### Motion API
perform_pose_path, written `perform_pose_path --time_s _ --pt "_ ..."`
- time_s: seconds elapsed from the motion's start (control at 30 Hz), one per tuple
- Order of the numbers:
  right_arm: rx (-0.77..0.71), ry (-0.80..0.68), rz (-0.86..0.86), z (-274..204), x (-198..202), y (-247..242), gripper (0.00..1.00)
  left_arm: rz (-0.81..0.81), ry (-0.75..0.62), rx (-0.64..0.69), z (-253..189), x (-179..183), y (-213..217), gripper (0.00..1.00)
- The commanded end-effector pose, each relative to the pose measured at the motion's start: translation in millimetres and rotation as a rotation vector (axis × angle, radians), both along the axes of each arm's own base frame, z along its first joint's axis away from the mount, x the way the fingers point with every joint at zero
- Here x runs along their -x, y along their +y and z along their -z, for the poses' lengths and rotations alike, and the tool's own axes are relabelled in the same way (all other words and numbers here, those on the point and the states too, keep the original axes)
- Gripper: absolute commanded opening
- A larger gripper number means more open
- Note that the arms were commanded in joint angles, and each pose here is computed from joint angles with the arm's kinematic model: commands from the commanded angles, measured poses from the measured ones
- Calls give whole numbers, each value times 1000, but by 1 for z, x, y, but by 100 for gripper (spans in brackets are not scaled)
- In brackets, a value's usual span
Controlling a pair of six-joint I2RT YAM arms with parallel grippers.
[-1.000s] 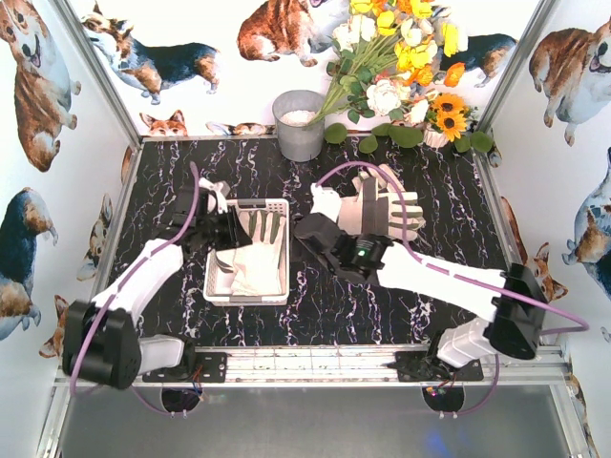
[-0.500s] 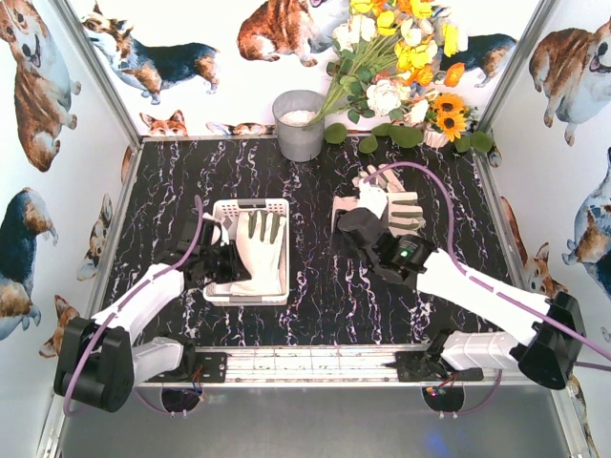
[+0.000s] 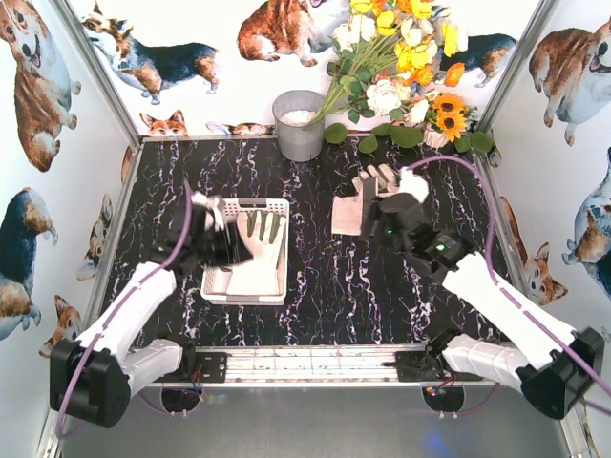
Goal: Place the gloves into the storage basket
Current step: Pick up the glove from the center of the board.
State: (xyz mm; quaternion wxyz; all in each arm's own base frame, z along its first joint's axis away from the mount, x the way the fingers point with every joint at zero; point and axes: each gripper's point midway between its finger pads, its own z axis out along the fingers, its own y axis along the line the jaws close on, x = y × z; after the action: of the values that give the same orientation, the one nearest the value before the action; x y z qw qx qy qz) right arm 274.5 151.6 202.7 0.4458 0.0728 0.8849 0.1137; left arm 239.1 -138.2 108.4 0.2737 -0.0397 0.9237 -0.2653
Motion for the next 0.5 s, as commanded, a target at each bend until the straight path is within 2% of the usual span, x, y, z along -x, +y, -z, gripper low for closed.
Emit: perform_pose_path --time_s 0.0,0.13,0.2,0.33,0.47 --pt "-47 15 43 3 -3 -26 69 28 -236 -76 -77 -34 8 58" --pt "-202 105 120 29 -10 -37 68 -1 -342 -221 -108 -58 33 72" --pt "-277 144 177 43 -16 -42 68 -25 -379 -300 -113 -67 50 74" --pt "-425 202 303 68 -29 -52 65 -112 -417 -329 -112 -79 82 77" --pt "-501 214 341 85 -45 -49 65 -220 -465 -332 -109 -84 115 80"
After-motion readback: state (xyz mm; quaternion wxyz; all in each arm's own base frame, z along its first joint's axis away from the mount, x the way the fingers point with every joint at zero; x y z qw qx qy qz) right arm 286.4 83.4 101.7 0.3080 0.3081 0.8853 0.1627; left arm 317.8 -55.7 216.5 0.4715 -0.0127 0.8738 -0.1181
